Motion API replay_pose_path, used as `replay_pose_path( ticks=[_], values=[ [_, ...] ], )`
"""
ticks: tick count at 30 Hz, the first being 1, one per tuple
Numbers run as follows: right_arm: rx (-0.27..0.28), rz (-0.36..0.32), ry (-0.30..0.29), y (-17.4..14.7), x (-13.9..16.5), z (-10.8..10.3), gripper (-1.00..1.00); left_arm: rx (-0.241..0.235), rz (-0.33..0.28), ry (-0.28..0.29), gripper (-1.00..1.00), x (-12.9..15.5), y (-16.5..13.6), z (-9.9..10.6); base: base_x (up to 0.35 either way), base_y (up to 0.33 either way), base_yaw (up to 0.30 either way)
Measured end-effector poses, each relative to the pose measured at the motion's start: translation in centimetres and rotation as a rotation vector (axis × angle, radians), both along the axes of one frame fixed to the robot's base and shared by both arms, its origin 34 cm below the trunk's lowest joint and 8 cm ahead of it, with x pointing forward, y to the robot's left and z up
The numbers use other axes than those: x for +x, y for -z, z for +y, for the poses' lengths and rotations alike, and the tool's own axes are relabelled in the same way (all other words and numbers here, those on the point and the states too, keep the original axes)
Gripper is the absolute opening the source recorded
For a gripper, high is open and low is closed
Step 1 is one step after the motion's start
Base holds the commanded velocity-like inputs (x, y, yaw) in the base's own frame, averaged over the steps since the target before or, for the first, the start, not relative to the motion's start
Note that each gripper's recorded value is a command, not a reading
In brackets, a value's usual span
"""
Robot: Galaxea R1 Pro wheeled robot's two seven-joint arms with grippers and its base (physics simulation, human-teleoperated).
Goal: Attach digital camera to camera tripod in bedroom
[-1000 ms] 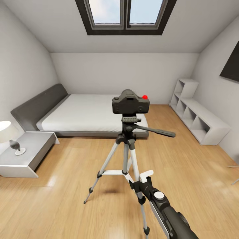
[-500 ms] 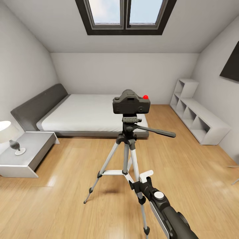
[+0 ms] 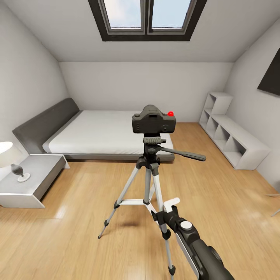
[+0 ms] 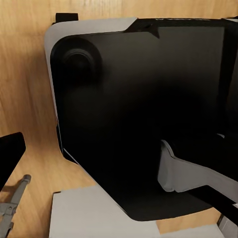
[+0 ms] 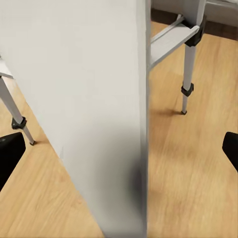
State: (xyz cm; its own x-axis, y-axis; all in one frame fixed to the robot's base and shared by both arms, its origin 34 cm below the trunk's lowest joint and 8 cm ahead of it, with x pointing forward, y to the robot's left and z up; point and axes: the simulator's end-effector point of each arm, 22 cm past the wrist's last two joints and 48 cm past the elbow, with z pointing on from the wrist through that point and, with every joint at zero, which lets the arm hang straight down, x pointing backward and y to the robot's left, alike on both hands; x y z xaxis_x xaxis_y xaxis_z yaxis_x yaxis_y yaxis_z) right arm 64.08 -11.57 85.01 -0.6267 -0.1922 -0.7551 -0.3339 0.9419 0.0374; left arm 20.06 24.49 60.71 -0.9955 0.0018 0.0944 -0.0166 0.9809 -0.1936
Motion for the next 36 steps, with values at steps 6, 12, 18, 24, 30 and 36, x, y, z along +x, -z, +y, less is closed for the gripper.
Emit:
replay_pose_path(
  ticks=[6, 12, 18, 24, 30, 36],
  values=[
    [-0.009, 0.005, 0.001, 0.0, 0.0, -0.4, 1.00, 0.000, 0.000, 0.000, 1.00, 0.0, 0.0, 0.0, 0.000, 0.000, 0.000],
    [-0.009, 0.004, 0.001, -0.1, 0.0, -0.5, 1.00, 0.000, 0.000, 0.000, 1.00, 0.0, 0.0, 0.0, 0.000, 0.000, 0.000],
    [-0.009, 0.002, 0.001, -0.1, 0.1, -0.5, 1.00, 0.000, 0.000, 0.000, 1.00, 0.0, 0.0, 0.0, 0.000, 0.000, 0.000],
    [-0.011, -0.011, 0.000, -0.7, 0.4, -0.7, 1.00, 0.000, -0.001, 0.000, 1.00, 0.0, 0.0, 0.0, 0.000, 0.000, 0.000],
    [-0.035, -0.033, 0.002, -1.6, 1.0, -2.6, 1.00, 0.000, -0.002, 0.000, 1.00, 0.1, 0.0, 0.0, 0.000, 0.000, 0.000],
    [-0.061, -0.033, 0.002, -2.4, 0.9, -4.0, 1.00, 0.001, -0.003, 0.000, 1.00, 0.1, 0.0, 0.1, 0.000, 0.000, 0.000]
  ],
)
